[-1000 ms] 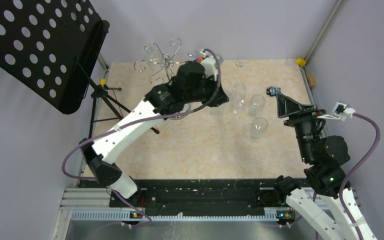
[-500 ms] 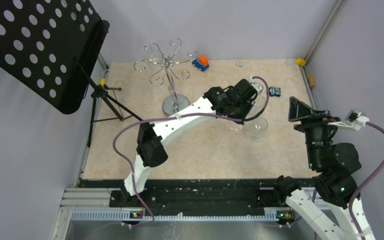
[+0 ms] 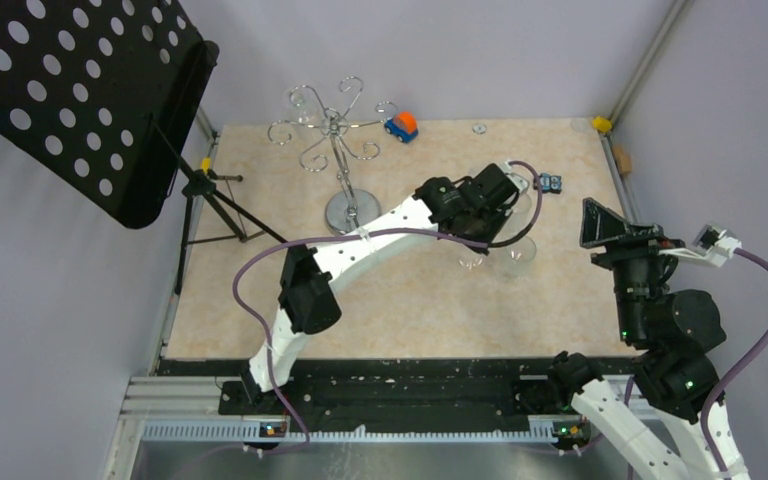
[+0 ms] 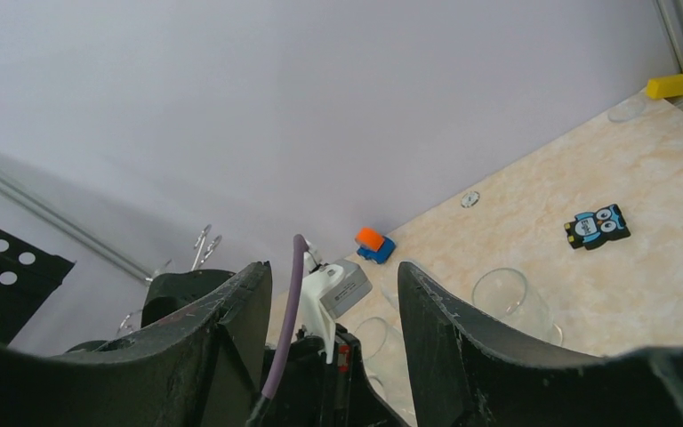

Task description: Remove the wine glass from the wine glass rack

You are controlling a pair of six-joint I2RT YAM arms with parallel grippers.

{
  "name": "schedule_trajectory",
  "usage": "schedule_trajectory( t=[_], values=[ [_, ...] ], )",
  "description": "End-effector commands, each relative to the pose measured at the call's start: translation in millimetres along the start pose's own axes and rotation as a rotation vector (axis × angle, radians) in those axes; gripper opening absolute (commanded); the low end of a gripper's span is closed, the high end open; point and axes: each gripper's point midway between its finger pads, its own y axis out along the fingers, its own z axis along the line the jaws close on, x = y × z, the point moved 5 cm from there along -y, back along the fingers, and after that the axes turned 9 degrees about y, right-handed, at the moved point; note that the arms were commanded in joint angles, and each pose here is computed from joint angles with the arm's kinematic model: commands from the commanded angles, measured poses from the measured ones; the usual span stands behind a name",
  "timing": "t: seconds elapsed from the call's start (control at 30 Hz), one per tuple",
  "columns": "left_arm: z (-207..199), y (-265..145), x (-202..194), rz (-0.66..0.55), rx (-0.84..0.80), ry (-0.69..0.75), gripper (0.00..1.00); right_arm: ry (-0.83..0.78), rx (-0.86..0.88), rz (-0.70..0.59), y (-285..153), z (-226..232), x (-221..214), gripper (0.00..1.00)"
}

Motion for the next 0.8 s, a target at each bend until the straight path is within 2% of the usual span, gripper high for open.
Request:
schedule_trajectory(
  t=[0.0, 0.13, 0.3, 0.53, 0.77],
  values=[
    [-4, -1, 18, -0.078, -0.009, 0.023, 0.0, 0.012, 0.019, -0.038, -6, 8, 16, 0.55],
    [-5, 2, 16, -0.063, -0.018, 0.02, 0.06, 0.016, 0.019, -0.038, -6, 8, 16, 0.55],
    [-6, 3, 19, -0.078, -0.024, 0.015, 0.2, 0.02, 0.023, -0.036, -6, 8, 16, 0.55],
    [-3, -13, 35, -0.154, -0.024, -0.015, 0.35, 0.018, 0.023, -0.033, -6, 9, 16, 0.55],
    [3, -36, 51, -0.23, -0.05, -0.048, 0.42, 0.02, 0.027, -0.033, -6, 10, 16, 0.55]
  ],
)
